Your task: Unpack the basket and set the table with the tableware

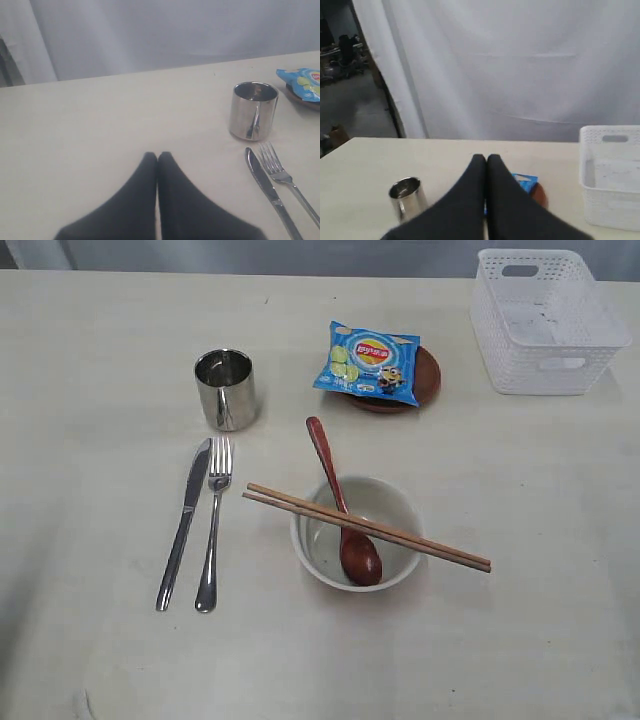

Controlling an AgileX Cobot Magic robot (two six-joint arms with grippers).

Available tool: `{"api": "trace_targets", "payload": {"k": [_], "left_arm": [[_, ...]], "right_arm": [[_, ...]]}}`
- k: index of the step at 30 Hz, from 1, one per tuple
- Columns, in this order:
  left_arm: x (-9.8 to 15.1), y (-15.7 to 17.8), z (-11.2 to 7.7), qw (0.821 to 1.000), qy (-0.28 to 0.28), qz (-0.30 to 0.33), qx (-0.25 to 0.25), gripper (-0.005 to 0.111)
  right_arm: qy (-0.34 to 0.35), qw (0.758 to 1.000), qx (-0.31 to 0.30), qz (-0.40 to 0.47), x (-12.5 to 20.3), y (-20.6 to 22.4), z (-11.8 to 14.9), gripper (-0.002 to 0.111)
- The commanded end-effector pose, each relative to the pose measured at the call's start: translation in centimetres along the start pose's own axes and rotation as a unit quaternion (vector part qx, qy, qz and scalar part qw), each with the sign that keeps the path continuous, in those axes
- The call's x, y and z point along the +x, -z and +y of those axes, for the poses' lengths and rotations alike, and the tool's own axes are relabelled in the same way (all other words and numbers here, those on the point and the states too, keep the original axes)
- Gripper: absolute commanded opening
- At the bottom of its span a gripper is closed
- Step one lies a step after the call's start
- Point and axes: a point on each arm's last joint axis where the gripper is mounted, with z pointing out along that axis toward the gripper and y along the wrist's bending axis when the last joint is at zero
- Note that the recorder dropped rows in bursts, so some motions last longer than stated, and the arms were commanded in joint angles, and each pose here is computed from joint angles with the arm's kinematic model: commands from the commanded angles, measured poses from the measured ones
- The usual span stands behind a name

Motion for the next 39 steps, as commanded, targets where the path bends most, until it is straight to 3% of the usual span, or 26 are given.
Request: {"api": "trace_targets", "payload": {"k": [1,5,11,17,21,39], "left_arm": [[0.0,0.0,0.0,1.000,0.001,-0.004,-0.001,0.000],[0.0,0.0,0.0,1.000,0.001,-0.004,-0.001,0.000],[0.0,0.0,0.0,1.000,0.001,-0.004,-0.001,0.000],[0.0,0.0,0.0,1.000,0.001,-0.004,-0.001,0.000],[0.0,0.0,0.0,1.000,0.001,-0.004,-0.001,0.000],[0.0,0.0,0.0,1.000,0.001,-0.004,-0.001,0.000]], "right_arm": [[0.080,0.991,0.092,-0.053,-0.2,2.5,-0.6,0.000],[0.103,0.978,0.150,-0.104,-0.4,4.3,-0.4,0.000],[0.104,0.977,0.157,-0.095,0.4,4.0,-0.7,0.000],[0.031,0.986,0.137,-0.091,5.4,1.9,-2.7,0.000],[0.022,0.987,0.132,-0.087,8.6,1.2,-3.7,0.000],[0.090,0.988,0.120,-0.027,9.6,1.1,-3.4,0.000]]}}
